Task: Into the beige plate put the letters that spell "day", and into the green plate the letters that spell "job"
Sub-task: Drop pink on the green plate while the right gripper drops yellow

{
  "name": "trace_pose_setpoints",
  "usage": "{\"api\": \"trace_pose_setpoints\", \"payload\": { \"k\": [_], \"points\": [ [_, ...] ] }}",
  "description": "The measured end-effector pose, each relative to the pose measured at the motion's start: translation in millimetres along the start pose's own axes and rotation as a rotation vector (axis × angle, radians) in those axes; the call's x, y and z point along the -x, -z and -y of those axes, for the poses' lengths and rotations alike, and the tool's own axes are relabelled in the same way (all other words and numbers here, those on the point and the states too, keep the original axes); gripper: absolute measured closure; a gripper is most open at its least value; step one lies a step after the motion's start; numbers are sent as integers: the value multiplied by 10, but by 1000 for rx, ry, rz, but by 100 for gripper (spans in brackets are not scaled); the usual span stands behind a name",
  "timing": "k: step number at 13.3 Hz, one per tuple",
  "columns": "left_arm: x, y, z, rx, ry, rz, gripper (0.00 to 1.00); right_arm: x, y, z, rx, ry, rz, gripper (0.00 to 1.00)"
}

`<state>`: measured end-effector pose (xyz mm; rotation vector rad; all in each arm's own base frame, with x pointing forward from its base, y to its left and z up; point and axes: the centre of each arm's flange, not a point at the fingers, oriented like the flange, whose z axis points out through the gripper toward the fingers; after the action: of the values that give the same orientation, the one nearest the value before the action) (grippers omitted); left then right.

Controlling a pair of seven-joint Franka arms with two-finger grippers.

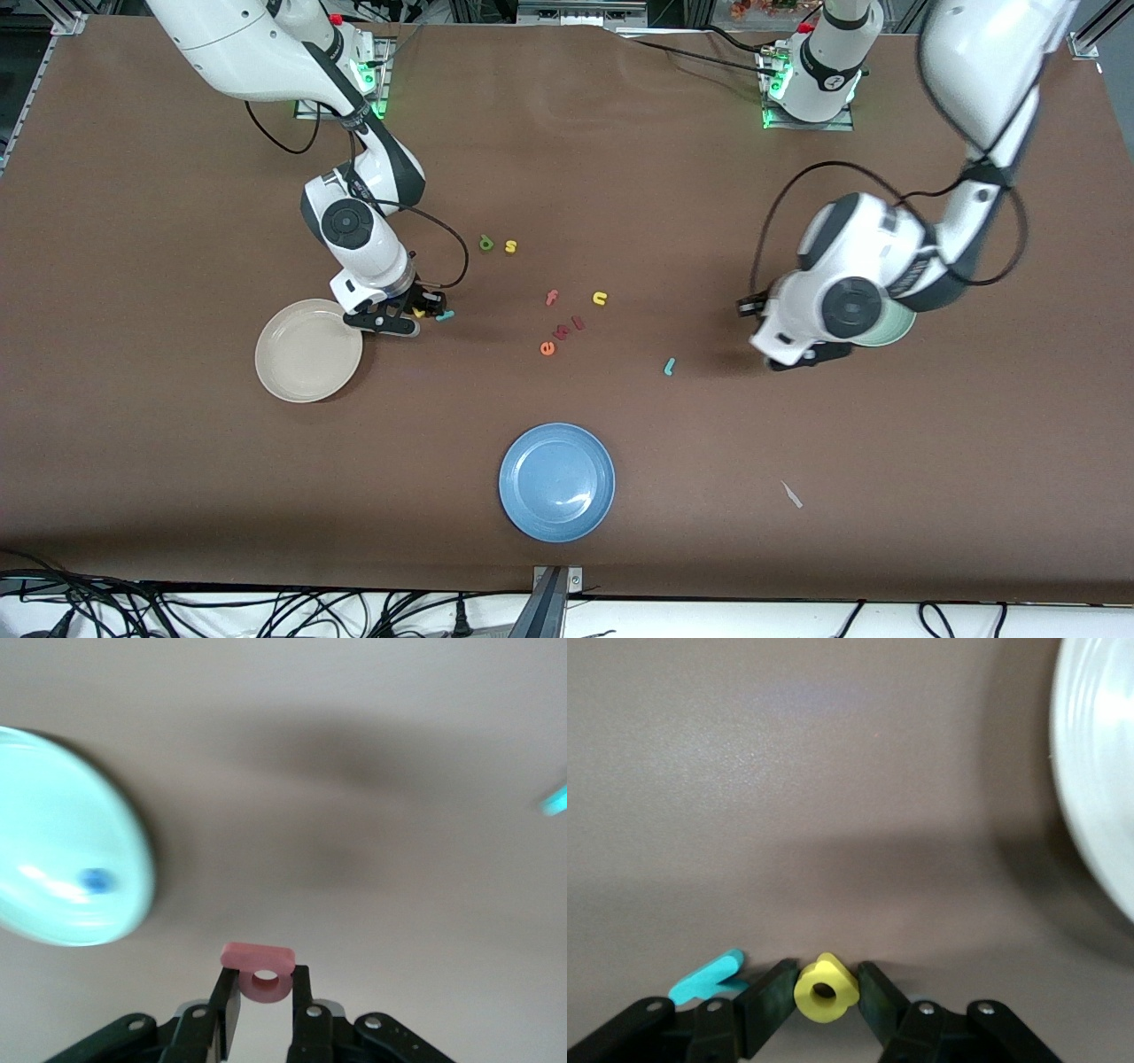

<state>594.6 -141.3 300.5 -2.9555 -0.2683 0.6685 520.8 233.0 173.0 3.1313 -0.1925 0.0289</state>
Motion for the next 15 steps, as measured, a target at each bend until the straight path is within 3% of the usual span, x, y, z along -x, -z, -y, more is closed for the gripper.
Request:
{"api": "trace_pose_setpoints", "payload": {
  "k": [4, 8, 11, 12, 15],
  "points": [
    [-225, -288, 1067, -65, -129, 81, 75, -302, 486, -562, 69, 102, 30, 62],
    [-457, -708, 1890, 13, -193, 68, 75, -567, 783, -1255, 85, 213, 32, 62],
    [-465, -1153, 1906, 18, -227, 59, 75, -604, 723, -1468, 84, 236, 48, 62],
    [-445, -1260, 1866, 8, -242, 70, 70, -599, 706, -1466, 84, 236, 50, 58],
    [-420, -1230, 1854, -3, -248, 78, 37, -593, 690, -1445, 82, 235, 51, 26]
  ]
}}
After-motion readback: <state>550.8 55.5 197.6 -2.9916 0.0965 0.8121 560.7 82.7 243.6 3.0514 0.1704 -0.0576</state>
